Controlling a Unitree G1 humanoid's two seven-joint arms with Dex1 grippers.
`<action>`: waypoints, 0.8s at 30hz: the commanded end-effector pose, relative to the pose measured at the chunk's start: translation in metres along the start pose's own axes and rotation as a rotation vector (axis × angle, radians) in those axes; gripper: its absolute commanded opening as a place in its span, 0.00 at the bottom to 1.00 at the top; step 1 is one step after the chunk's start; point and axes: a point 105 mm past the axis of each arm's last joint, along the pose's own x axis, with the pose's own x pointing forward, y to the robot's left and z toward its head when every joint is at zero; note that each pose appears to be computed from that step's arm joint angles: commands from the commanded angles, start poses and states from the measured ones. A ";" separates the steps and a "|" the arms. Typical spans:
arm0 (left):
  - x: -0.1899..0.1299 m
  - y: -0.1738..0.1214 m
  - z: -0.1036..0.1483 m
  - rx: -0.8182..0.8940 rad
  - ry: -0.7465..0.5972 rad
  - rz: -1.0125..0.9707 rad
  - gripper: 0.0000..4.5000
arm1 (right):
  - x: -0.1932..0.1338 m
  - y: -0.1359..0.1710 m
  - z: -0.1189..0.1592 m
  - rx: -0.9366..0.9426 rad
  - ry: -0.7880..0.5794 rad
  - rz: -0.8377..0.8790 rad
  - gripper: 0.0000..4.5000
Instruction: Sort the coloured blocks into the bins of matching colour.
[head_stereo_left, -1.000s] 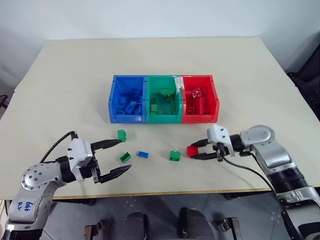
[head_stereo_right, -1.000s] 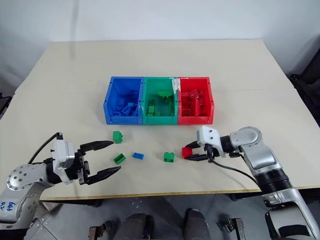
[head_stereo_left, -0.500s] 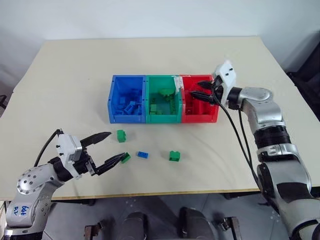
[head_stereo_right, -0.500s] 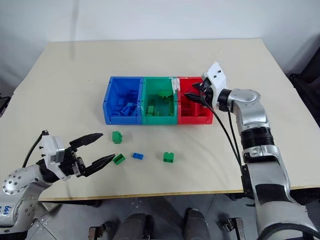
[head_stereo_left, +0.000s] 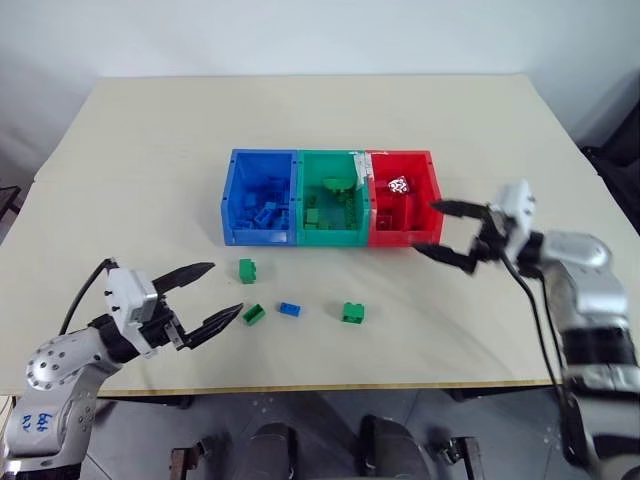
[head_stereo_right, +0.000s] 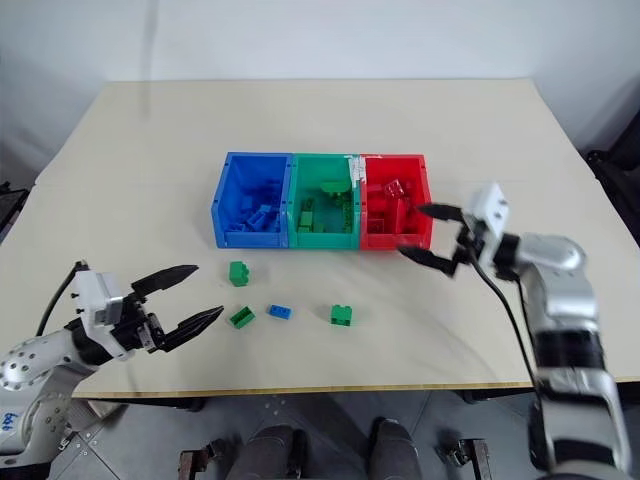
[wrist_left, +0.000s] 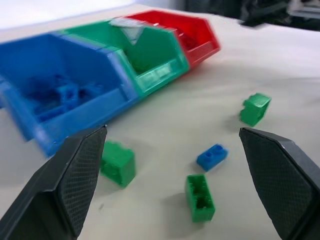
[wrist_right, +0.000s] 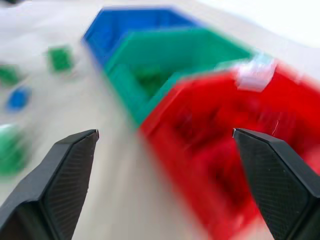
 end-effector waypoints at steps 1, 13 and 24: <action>0.016 -0.008 0.003 0.020 -0.014 -0.101 1.00 | -0.032 0.017 0.008 -0.116 0.015 0.020 0.99; 0.043 -0.018 -0.008 0.109 0.014 -0.308 1.00 | -0.032 0.048 -0.013 -0.088 0.157 0.143 0.99; 0.001 -0.011 -0.015 0.105 0.090 -0.176 1.00 | 0.072 0.103 -0.013 0.056 0.212 0.440 0.99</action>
